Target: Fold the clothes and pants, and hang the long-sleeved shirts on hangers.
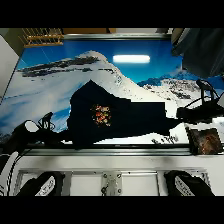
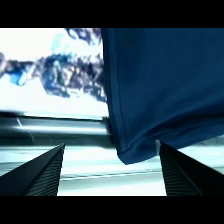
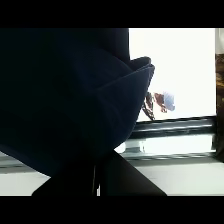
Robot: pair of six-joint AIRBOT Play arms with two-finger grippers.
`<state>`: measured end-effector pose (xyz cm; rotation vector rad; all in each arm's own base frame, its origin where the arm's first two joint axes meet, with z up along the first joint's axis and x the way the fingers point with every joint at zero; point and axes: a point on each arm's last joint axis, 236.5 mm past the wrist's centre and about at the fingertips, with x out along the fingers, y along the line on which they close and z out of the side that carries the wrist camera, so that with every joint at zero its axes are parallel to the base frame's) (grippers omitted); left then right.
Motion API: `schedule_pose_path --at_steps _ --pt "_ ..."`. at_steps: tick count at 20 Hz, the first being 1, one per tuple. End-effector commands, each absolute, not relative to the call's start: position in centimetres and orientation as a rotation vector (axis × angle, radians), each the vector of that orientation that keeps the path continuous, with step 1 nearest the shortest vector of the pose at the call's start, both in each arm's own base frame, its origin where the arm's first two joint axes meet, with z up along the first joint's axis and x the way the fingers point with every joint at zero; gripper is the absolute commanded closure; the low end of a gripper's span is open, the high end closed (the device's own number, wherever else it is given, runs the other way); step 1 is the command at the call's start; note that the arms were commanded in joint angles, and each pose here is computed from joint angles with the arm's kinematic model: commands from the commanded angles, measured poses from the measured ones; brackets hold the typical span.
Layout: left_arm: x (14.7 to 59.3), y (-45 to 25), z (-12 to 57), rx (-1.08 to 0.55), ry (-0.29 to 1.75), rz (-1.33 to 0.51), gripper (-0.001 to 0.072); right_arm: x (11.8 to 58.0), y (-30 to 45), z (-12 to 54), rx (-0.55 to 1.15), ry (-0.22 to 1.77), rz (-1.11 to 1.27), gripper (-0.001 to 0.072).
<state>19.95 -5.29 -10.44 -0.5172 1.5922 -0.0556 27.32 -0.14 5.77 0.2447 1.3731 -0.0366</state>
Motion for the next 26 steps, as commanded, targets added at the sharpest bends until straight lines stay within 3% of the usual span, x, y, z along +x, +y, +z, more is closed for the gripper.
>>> schedule_pose_path --at_steps 1,4,10,11,12,13,17,21,23,26 --pt "19.0 -7.3 -11.7 -0.616 1.603 -0.093 0.0089 27.3 -0.1 5.8 0.244 1.373 -0.036 0.0703" --pt "19.9 -9.6 -11.8 -0.696 1.591 -0.155 0.0089 27.3 -0.1 5.8 0.244 1.373 -0.036 0.0703" --pt "19.3 -12.5 -12.9 -0.621 1.636 -0.204 0.0091 27.3 -0.1 5.8 0.245 1.373 -0.036 0.0703" --pt "19.8 -12.5 -12.5 -0.622 1.616 -0.203 0.0236 27.3 -0.1 5.8 0.244 1.373 -0.036 0.0703" --pt "20.7 -12.5 -11.8 -0.615 1.579 -0.213 0.0541 27.3 -0.1 5.8 0.244 1.373 -0.036 0.0703" --pt "21.6 -12.4 -10.7 -0.599 1.535 -0.226 0.0694 27.3 -0.1 5.8 0.244 1.373 -0.037 0.0703" --pt "27.0 -11.3 -2.3 -0.571 1.278 -0.271 0.0697 27.8 -0.3 6.4 0.225 1.349 -0.027 0.0703" --pt "32.3 -7.6 16.6 -0.539 0.818 -0.28 0.0697 31.8 -0.9 16.5 0.174 1.077 -0.015 0.0704" --pt "31.5 -6.4 28.2 -0.512 0.542 -0.273 0.0697 32.8 -1.1 24.5 0.149 0.869 -0.011 0.0703" --pt "26.0 -7.2 42.0 -0.388 0.199 -0.32 0.0697 31.6 -0.9 35.0 0.115 0.582 -0.008 0.0703"
